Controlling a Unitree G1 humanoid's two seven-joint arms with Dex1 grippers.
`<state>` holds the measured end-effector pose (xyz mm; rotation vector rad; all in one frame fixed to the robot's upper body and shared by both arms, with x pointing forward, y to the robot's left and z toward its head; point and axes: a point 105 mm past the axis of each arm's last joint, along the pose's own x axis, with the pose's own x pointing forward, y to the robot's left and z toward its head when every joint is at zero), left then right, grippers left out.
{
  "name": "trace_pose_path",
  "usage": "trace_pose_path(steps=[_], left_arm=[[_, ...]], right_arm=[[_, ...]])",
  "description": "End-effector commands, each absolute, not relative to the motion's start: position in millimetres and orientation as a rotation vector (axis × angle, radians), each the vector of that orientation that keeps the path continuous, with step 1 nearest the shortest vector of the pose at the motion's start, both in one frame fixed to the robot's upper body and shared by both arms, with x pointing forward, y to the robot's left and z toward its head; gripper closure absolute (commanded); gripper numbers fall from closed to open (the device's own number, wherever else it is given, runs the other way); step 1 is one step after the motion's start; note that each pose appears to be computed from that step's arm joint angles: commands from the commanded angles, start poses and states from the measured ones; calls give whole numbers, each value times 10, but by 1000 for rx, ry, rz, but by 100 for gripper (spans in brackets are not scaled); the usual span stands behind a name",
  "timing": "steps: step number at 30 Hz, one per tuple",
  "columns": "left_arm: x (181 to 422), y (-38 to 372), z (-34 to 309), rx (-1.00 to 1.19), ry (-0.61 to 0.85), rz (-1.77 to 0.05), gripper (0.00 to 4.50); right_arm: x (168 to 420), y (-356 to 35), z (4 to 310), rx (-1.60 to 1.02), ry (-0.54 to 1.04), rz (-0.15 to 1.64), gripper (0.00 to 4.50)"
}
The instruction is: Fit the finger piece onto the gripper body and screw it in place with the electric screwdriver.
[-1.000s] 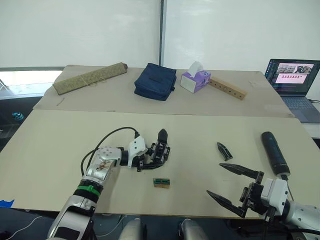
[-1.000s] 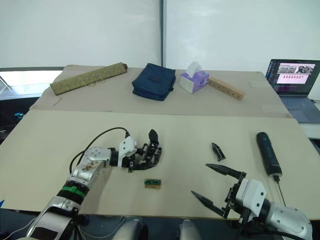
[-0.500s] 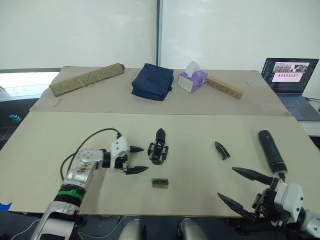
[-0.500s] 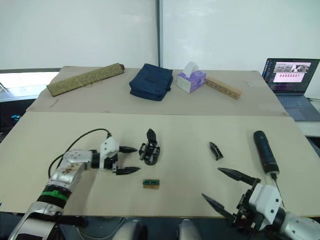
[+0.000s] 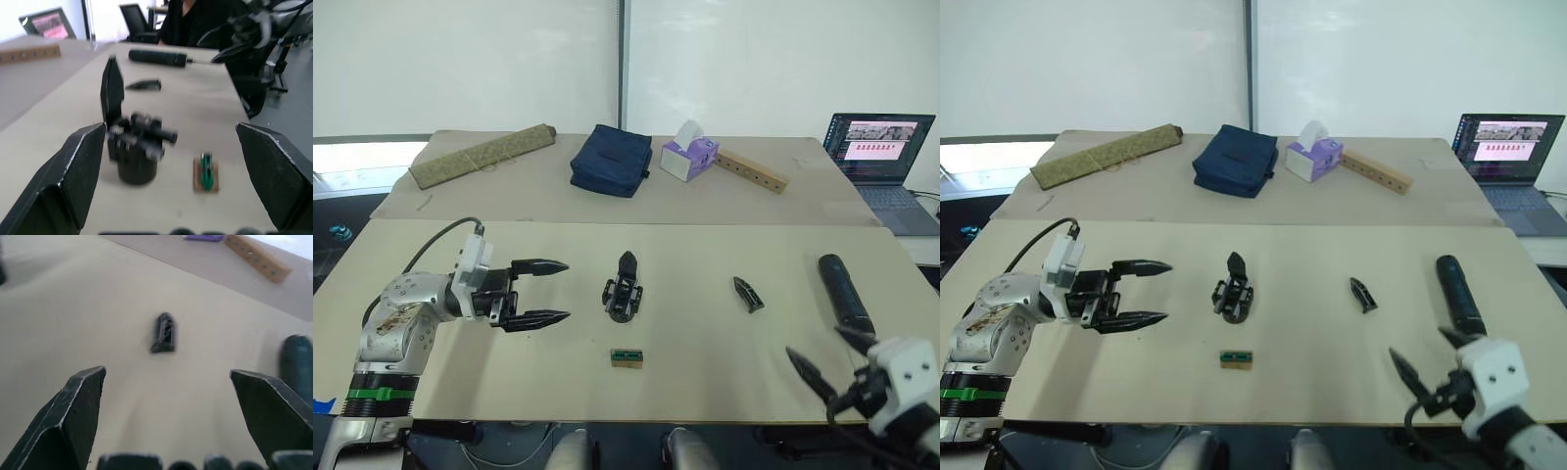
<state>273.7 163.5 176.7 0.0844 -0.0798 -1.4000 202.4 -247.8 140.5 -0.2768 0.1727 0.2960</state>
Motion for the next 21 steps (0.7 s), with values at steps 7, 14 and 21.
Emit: trace_pose_path(steps=[7,14,21], left_arm=[[2711,1357,2005,58,-153,-1444,4],[2708,1336,1958,85,-131,-1445,4],[2732,1345,1944,95,-130,-1440,4]], right_arm=[[2630,-2549,1509,-188,563,405,0],[3014,-2527,1450,-166,754,414,0],[3305,-2402,1345,-210,795,419,0]])
